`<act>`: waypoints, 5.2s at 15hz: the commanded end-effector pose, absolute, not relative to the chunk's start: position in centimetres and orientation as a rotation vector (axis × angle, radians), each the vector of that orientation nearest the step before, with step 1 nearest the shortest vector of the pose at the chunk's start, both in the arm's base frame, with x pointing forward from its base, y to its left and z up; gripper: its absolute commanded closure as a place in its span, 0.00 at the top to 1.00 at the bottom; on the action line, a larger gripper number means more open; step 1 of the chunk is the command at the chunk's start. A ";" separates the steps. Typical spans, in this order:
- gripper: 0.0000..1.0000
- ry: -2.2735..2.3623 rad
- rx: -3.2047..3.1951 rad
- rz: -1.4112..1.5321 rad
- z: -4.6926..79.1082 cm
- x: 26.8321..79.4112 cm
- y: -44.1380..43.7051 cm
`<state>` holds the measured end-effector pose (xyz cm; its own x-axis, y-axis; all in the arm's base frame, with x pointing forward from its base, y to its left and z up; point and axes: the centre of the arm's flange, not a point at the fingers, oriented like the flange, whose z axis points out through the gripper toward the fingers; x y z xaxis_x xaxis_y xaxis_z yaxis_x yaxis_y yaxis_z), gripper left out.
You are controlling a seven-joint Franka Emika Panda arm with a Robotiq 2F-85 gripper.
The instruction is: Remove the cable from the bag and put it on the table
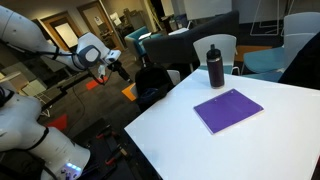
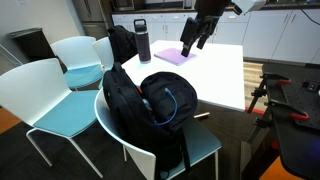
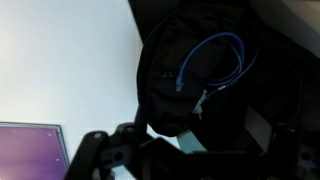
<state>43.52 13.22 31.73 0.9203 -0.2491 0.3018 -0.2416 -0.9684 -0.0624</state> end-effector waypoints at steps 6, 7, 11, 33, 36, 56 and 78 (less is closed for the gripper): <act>1.00 0.047 -2.951 -0.314 27.0 47.8 12.0; 1.00 -0.033 -2.951 -0.302 25.9 48.8 12.1; 1.00 -0.299 -2.915 -0.264 23.0 52.1 13.0; 1.00 -1.253 -2.785 -0.446 16.7 57.5 16.4; 1.00 -1.311 -2.706 -0.402 15.1 57.5 18.1; 1.00 -1.148 -2.847 -0.385 8.5 58.8 22.4; 0.01 -0.902 -2.950 -0.457 9.0 57.6 23.7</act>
<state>58.76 23.86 6.58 0.7808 0.5768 0.2401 0.5847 -0.8100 0.0445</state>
